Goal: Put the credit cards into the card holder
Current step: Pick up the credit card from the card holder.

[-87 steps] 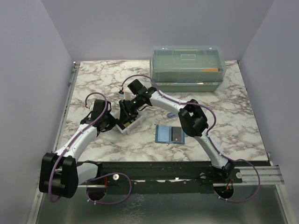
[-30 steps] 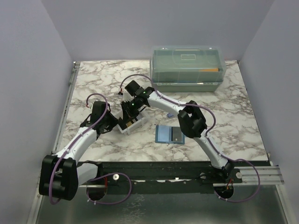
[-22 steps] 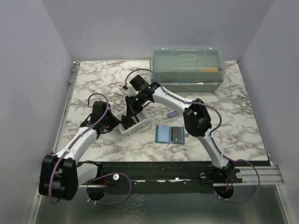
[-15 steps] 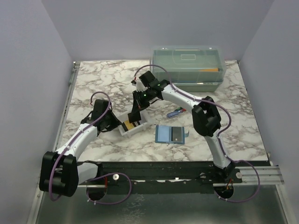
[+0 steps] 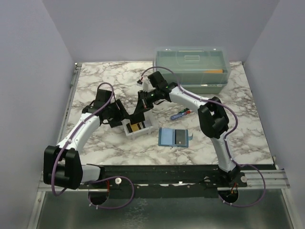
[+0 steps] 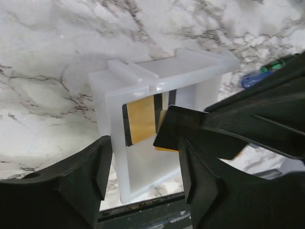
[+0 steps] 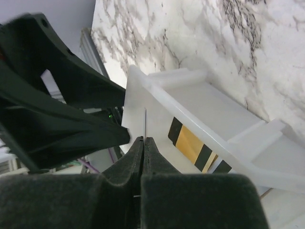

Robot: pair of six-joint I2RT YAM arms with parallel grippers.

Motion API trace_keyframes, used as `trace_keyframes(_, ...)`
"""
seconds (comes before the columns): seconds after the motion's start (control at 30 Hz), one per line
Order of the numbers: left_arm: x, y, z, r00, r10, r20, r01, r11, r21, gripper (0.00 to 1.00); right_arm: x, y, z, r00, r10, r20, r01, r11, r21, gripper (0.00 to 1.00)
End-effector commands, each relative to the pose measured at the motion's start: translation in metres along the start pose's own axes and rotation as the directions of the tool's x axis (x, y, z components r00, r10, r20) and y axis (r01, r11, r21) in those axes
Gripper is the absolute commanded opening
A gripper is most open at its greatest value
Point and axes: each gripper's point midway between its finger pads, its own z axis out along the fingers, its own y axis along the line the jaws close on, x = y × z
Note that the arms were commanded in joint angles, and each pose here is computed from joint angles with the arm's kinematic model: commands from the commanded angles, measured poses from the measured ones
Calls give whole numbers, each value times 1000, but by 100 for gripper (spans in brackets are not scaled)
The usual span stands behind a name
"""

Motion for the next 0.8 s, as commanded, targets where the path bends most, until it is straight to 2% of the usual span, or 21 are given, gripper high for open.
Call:
trace_keyframes(0.0,4,-24,-23,993,-10,-115,16,999,49,64,-5,16,-31,1000,-20,7,20,990,-136,0)
trace_keyframes(0.1,6,-41,-39,986,-34,-162,50,994,95,66,-4,18,-44,1000,-27,7,28,983,-182,0)
trace_keyframes(0.27,3,-77,-65,980,-33,-194,83,964,254,69,3,30,-54,999,-50,-7,46,967,-251,0)
trace_keyframes(0.47,10,-89,-68,971,-7,-238,90,936,340,67,-1,41,-60,1000,4,-5,-6,953,-301,0)
trace_keyframes(0.77,7,-93,-61,964,-14,-266,120,915,386,66,-4,57,-66,999,36,0,-34,927,-373,0)
